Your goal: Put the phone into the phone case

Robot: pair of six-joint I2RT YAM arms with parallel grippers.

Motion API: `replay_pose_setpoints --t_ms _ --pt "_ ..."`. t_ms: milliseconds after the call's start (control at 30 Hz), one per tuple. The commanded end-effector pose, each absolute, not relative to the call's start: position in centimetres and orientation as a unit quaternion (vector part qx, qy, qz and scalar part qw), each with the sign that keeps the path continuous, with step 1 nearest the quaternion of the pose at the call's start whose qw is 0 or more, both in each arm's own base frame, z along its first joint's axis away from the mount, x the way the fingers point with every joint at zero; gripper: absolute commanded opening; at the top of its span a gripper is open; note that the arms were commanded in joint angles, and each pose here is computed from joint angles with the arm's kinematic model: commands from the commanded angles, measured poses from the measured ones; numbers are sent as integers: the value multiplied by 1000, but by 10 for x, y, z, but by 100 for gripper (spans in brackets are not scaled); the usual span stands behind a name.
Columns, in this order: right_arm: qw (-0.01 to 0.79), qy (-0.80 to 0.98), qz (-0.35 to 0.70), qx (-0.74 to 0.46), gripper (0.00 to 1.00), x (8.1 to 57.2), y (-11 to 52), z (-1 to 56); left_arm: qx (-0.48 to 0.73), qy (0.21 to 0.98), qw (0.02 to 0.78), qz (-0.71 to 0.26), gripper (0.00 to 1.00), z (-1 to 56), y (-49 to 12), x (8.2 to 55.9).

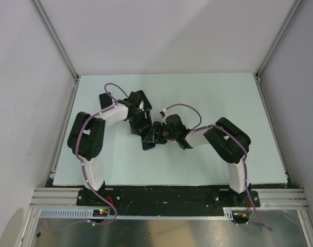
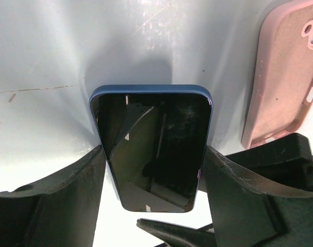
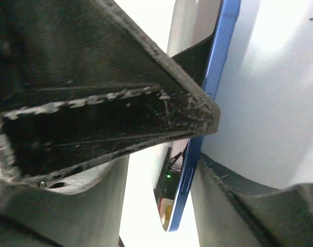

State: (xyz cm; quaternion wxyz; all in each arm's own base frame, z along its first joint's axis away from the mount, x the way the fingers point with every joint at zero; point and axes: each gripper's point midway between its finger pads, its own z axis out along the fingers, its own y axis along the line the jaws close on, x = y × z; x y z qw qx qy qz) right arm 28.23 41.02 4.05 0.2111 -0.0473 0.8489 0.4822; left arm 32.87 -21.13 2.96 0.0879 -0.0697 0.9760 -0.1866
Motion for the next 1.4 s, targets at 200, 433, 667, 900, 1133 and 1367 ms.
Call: replay_pose_setpoints --t_ms 200,433,667,900,1133,1367 --pt "186 855 483 -34 8 283 407 29 -71 963 100 -239 75 53 -225 326" --pt "173 841 507 -66 0 278 392 74 -16 947 208 -243 99 110 -219 357" --pt "134 815 550 -124 0 248 350 130 66 898 282 -332 100 183 -229 372" --pt "91 773 600 -185 0 199 325 161 225 822 282 -441 97 222 -255 346" --pt "80 749 619 -221 0 173 312 175 287 772 258 -505 86 232 -269 309" --pt "89 717 643 -254 0 167 309 191 323 734 212 -559 76 236 -278 259"
